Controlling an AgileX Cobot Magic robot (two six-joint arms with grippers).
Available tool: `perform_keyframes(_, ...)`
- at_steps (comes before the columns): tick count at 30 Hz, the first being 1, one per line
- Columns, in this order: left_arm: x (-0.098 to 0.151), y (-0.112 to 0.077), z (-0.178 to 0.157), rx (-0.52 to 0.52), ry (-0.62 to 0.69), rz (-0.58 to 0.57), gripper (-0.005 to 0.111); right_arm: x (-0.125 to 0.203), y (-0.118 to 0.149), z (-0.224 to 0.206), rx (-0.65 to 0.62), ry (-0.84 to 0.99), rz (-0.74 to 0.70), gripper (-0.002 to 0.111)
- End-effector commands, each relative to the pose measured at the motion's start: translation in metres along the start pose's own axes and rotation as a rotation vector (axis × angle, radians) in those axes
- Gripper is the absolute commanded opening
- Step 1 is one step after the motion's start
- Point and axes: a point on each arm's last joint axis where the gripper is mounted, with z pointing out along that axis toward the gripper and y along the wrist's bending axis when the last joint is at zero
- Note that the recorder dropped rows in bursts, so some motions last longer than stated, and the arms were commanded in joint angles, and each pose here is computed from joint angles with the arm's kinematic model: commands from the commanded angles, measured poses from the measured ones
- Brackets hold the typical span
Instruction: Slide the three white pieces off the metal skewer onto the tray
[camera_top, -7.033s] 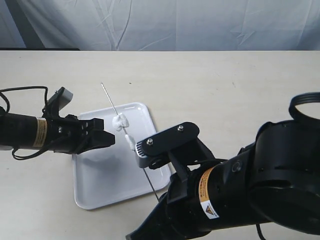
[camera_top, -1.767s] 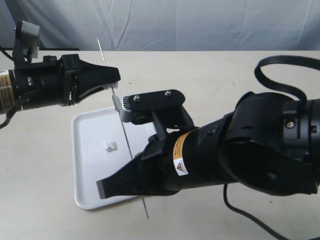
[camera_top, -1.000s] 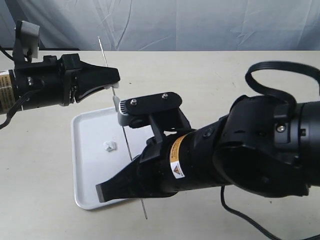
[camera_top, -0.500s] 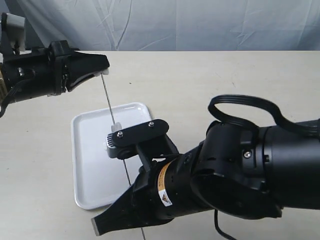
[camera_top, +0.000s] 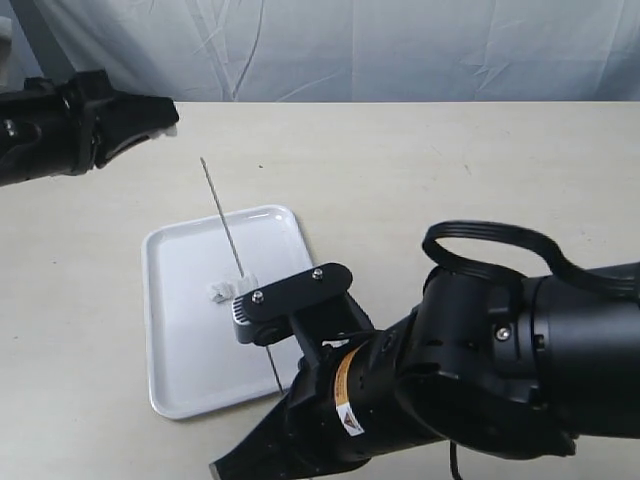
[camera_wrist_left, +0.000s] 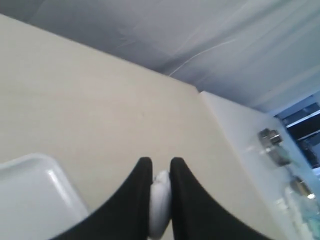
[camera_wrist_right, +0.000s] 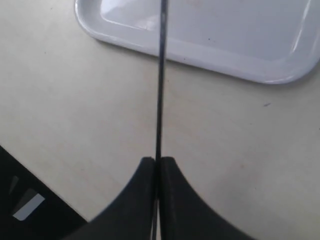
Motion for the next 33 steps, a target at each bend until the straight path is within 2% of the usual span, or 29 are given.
perform_keyframes(1, 0.012, 0.014, -0.002, -0.147, 0.123, 0.089, 0.013, -0.002, 0.002, -0.007, -0.029, -0.041, -0.013, -0.001)
perform_keyframes(5, 0.028, 0.028, -0.002, -0.214, 0.220, 0.098, 0.013, -0.005, 0.004, -0.017, -0.054, -0.080, -0.015, -0.001)
perform_keyframes(15, 0.079, 0.068, 0.027, -0.219, 0.428, -0.088, 0.013, -0.008, 0.006, -0.030, -0.088, -0.131, -0.016, -0.001)
perform_keyframes(19, 0.091, 0.074, 0.040, -0.209, 0.426, -0.119, 0.013, -0.008, 0.006, -0.033, -0.092, -0.138, -0.016, -0.001)
perform_keyframes(23, 0.101, 0.076, 0.050, -0.162, 0.428, -0.068, 0.015, -0.009, 0.006, -0.033, -0.093, -0.139, -0.016, -0.001)
perform_keyframes(24, 0.102, 0.077, 0.051, -0.161, 0.429, -0.061, 0.018, -0.009, 0.006, -0.033, -0.093, -0.139, -0.016, -0.001)
perform_keyframes(27, 0.108, 0.087, 0.055, -0.213, 0.421, -0.084, 0.039, -0.009, 0.006, -0.033, -0.094, -0.141, -0.016, -0.001)
perform_keyframes(30, 0.106, 0.088, 0.055, -0.219, 0.400, -0.101, 0.043, -0.009, 0.006, -0.033, -0.094, -0.141, -0.020, -0.001)
perform_keyframes(32, 0.094, 0.083, 0.053, -0.159, 0.335, -0.128, 0.043, -0.009, 0.006, -0.033, -0.088, -0.140, -0.028, -0.001)
perform_keyframes(33, 0.081, 0.076, 0.048, -0.075, 0.274, -0.141, 0.043, -0.009, 0.006, -0.033, -0.085, -0.140, -0.033, -0.001)
